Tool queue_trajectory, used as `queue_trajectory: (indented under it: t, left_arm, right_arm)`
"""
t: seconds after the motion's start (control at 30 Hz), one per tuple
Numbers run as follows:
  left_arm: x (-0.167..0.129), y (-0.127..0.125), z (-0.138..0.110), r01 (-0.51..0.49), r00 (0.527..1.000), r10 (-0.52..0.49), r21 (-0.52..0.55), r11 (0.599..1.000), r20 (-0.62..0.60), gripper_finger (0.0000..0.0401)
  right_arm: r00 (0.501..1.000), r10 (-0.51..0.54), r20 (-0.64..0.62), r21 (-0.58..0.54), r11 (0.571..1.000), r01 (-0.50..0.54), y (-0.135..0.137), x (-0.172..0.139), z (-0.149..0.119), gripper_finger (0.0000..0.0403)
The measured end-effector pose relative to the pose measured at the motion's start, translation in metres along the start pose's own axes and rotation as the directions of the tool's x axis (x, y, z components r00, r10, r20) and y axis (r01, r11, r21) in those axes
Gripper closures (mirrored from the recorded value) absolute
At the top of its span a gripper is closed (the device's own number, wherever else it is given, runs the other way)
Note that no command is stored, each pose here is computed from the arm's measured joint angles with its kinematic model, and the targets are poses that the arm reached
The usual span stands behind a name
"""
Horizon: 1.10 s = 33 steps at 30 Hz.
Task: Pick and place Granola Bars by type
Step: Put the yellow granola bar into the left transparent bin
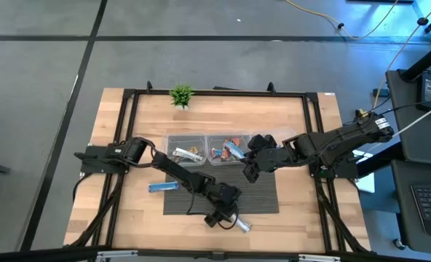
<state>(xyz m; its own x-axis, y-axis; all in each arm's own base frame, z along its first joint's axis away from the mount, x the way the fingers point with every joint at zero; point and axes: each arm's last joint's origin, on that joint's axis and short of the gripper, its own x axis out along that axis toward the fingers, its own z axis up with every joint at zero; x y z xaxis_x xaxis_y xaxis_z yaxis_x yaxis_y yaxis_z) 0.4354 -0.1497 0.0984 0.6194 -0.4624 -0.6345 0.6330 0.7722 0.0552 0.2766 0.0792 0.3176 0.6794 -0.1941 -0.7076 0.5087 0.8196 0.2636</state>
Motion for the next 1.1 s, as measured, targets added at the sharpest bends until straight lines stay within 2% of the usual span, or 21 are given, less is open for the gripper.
queue_trajectory:
  t: [0.37,0.53,0.7,0.87,0.97,1.1]
  left_arm:
    - [-0.003,0.000,0.000,-0.019,1.000,0.018,-0.046,0.999,-0.022,0.0289]
    - [-0.021,-0.001,0.006,-0.030,0.994,0.020,-0.086,0.996,-0.111,0.0310]
    - [-0.059,0.001,0.030,-0.058,0.991,0.040,-0.139,0.989,-0.129,0.0314]
    - [-0.107,0.000,0.051,-0.161,0.975,0.126,-0.186,0.969,-0.185,0.0315]
    - [-0.149,-0.001,0.059,-0.263,0.943,0.216,-0.169,0.950,-0.255,0.0315]
    - [-0.201,-0.001,0.053,-0.378,0.893,0.302,-0.193,0.905,-0.334,0.0315]
  right_arm:
    - [1.000,0.001,-0.002,-0.031,1.000,-0.001,0.000,0.000,0.000,0.0283]
    - [1.000,0.010,-0.027,-0.061,0.998,-0.011,0.000,0.000,-0.001,0.0283]
    - [0.999,0.004,-0.045,-0.066,0.998,-0.007,-0.001,0.000,-0.003,0.0283]
    - [0.999,-0.001,-0.051,-0.070,0.998,-0.003,-0.002,0.000,-0.003,0.0283]
    - [0.999,-0.001,-0.052,-0.070,0.998,-0.003,-0.002,0.000,-0.004,0.0283]
    - [0.998,0.004,-0.055,-0.069,0.998,-0.008,-0.001,-0.001,-0.005,0.0283]
